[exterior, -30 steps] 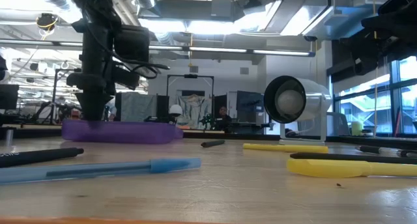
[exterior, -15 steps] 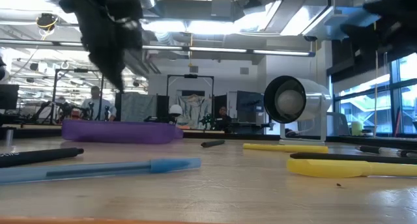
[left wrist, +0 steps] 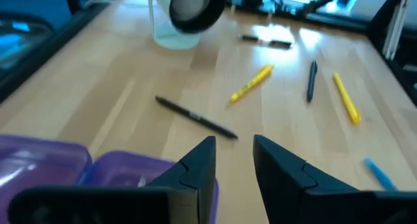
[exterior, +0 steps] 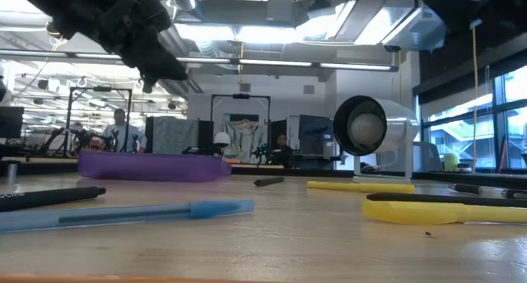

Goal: Pick & place school supplies into a supply box
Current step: Put the black pen into the purple box organizer

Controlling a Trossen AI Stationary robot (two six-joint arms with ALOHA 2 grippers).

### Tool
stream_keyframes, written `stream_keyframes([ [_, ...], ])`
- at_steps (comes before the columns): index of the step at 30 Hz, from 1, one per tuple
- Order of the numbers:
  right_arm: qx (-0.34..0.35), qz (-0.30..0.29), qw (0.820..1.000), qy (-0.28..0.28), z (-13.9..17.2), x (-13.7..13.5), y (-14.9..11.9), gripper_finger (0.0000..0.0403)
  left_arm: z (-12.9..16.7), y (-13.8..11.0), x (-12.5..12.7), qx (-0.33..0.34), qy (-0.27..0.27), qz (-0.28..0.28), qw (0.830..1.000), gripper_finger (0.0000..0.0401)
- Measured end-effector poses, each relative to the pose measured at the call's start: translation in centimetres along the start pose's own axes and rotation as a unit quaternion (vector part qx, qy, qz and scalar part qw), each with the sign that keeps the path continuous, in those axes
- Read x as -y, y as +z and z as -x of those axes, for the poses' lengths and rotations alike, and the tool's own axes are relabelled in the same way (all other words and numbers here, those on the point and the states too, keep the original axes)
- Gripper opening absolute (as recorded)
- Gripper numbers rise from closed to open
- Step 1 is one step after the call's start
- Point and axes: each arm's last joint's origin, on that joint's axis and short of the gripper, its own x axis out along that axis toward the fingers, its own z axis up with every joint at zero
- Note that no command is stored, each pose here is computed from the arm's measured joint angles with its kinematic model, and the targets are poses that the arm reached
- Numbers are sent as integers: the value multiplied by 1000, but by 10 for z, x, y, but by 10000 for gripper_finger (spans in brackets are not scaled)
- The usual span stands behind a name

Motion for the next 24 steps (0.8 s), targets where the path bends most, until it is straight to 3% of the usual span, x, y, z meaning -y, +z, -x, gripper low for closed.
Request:
stream_keyframes([
  [5,-108,66,992,-19,-37,-11,26,225,-2,-4,-1,26,-1,2,1000,93],
  [14,-307,158,936,-70,-128,-18,49,225,-2,-2,-1,38,-2,-2,999,97],
  [20,-401,189,896,-11,-195,4,53,225,-2,-2,-1,40,-2,-3,999,98],
  [24,-466,221,856,40,-230,28,30,225,-2,-2,-1,40,-2,-3,999,95],
])
